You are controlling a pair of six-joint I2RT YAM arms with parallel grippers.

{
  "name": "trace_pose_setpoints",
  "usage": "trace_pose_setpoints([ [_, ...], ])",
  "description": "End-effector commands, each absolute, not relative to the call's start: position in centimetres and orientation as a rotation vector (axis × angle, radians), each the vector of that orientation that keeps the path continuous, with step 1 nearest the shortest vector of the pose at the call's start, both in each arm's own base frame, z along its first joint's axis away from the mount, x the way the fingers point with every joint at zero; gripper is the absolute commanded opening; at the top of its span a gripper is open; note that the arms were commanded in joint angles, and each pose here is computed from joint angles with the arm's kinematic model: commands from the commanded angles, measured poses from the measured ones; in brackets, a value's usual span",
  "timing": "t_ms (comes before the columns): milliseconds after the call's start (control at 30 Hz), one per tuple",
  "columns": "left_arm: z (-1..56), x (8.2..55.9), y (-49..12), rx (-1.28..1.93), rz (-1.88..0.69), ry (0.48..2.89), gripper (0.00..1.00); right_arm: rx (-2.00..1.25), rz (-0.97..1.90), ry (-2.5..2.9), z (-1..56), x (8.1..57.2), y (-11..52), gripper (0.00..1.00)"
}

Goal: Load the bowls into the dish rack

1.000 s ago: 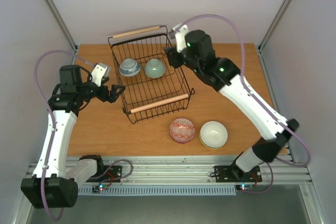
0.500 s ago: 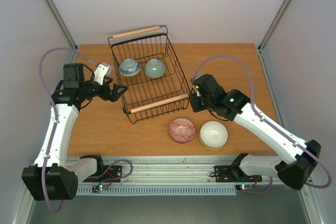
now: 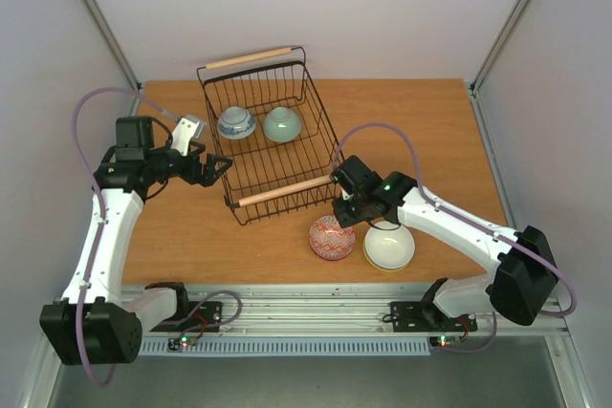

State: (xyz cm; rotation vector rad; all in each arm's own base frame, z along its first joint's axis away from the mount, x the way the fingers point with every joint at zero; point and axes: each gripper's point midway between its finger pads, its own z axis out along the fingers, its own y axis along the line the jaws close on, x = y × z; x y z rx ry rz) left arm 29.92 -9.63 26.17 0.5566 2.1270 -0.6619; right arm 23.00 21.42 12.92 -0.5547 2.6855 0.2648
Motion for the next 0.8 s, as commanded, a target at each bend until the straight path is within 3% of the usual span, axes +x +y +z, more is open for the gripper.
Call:
trace_pose_setpoints([
  [0,27.1,30.3,-9.8,0.569,-0.669,2.096,0.99,-0.549,0.312,2.714,11.7,22.1,22.1,0.23],
  [367,27.1,29.8,-9.9,0.582,-0.674,2.096,0.99,-0.540,0.164,2.754,9.5,21.0,20.3,0.19],
  [767,26.9,29.8,-10.0,0.586,-0.692,2.096,0.99,-0.496,0.067,2.632,11.6,18.5,18.8,0.20],
])
